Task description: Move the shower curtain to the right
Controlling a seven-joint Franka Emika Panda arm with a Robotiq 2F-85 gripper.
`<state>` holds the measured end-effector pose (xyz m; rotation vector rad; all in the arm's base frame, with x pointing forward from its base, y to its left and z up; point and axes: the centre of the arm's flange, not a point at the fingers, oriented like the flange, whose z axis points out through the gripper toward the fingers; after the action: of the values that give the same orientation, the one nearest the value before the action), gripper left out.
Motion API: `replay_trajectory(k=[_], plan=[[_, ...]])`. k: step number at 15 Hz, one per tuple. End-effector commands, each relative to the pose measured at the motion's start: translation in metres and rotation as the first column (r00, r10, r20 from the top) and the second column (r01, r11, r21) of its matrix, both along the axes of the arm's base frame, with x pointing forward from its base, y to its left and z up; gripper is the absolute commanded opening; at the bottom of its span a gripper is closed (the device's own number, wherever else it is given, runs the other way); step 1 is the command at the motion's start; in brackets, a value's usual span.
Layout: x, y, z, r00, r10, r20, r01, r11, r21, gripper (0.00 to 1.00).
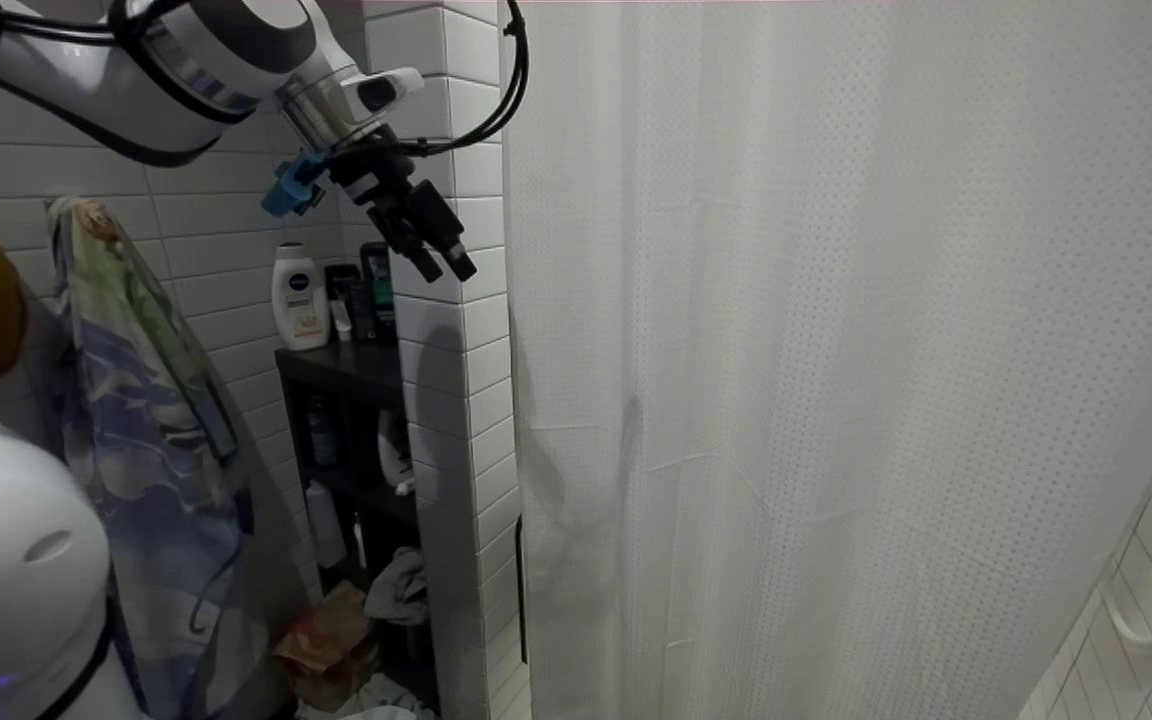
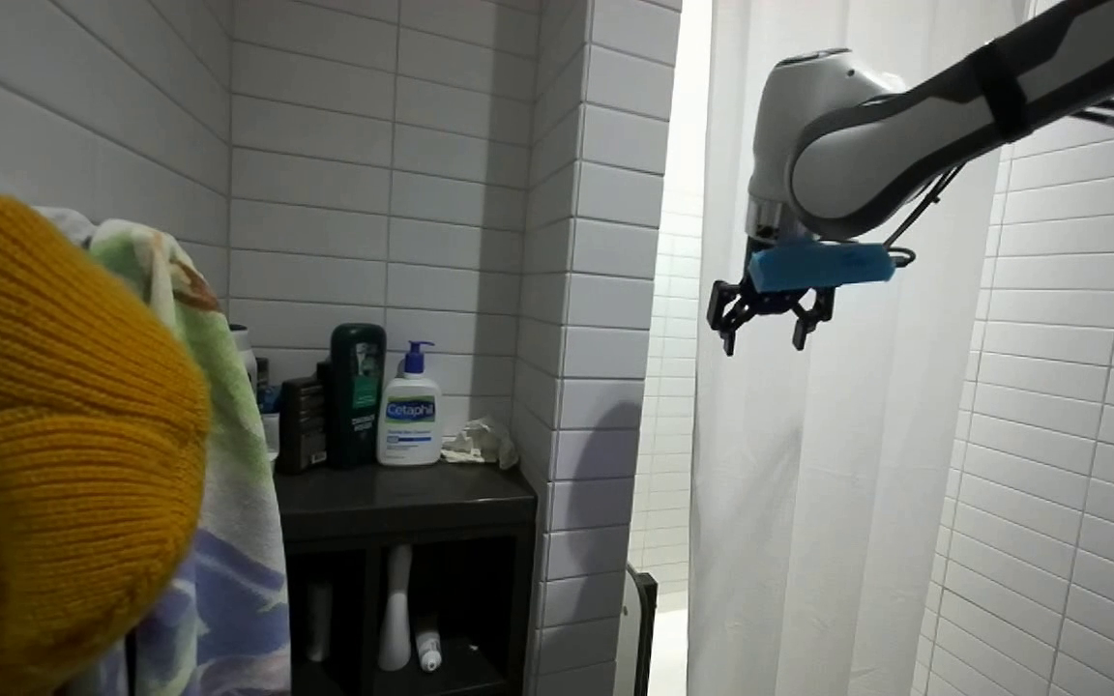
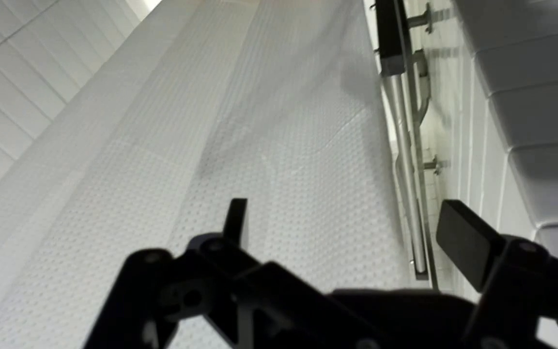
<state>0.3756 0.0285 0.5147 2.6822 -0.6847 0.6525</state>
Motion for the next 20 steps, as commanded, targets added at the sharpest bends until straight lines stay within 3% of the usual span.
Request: replay_trajectory(k=[1, 4, 8, 16, 20], plan=[[-0.009, -0.022, 0.005, 0.99, -0.057, 0.127, 0.074, 0.989, -0.129, 1.0], [-0.01, -0.048, 0.004, 0.971, -0.094, 0.219, 0.125, 0.983, -0.136, 1.0], [-0.003, -0.089, -0.007, 0.938, -0.197, 0.285, 0.223, 0.973, -0.064, 1.0], [0.022, -0.159, -0.001, 0.836, -0.344, 0.427, 0.368, 0.929, 0.028, 1.0], [0.031, -0.177, 0.001, 0.798, -0.355, 0.486, 0.367, 0.927, 0.076, 1.0]])
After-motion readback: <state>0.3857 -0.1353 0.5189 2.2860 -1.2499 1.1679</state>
